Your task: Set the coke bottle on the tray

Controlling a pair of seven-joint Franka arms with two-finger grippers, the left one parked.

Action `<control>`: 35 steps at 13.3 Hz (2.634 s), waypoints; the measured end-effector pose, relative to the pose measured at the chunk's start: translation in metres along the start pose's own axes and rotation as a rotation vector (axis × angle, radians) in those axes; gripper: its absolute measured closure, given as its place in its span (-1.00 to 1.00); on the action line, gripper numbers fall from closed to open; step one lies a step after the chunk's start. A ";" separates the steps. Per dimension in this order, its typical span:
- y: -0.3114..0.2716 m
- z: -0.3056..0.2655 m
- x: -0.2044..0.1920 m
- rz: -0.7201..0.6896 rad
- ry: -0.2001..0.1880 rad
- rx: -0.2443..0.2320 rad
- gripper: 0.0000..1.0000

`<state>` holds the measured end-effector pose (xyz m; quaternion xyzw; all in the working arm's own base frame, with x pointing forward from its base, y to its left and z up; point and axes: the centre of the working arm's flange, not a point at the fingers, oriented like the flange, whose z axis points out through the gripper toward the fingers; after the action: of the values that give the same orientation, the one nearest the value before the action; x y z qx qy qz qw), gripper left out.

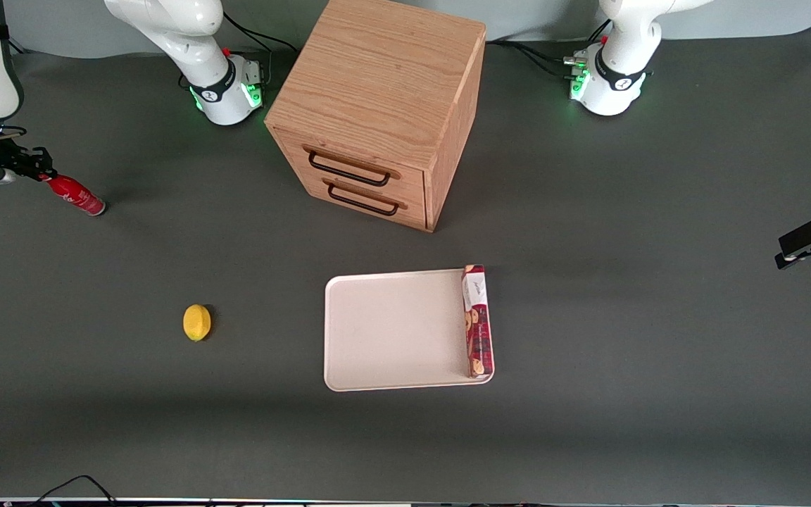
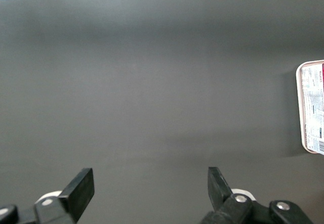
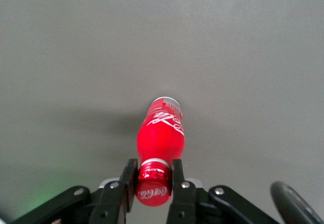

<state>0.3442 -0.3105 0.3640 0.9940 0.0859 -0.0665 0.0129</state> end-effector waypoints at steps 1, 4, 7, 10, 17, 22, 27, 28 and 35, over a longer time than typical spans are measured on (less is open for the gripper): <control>-0.002 -0.032 0.014 -0.025 -0.012 -0.005 0.37; -0.041 -0.161 0.073 -0.105 0.021 0.002 0.37; -0.131 -0.268 0.135 -0.147 0.046 -0.002 0.37; -0.269 -0.325 0.207 -0.137 0.117 -0.010 0.37; -0.496 -0.243 0.321 0.174 0.086 0.103 0.37; -0.588 -0.109 0.367 0.303 0.083 0.036 0.37; -0.610 -0.048 0.372 0.349 0.108 0.040 0.37; -0.610 -0.046 0.372 0.350 0.110 0.037 0.29; -0.590 -0.094 0.380 0.369 0.143 0.032 -1.00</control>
<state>0.6256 0.3388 0.3977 0.9952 -0.0980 0.0063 0.0028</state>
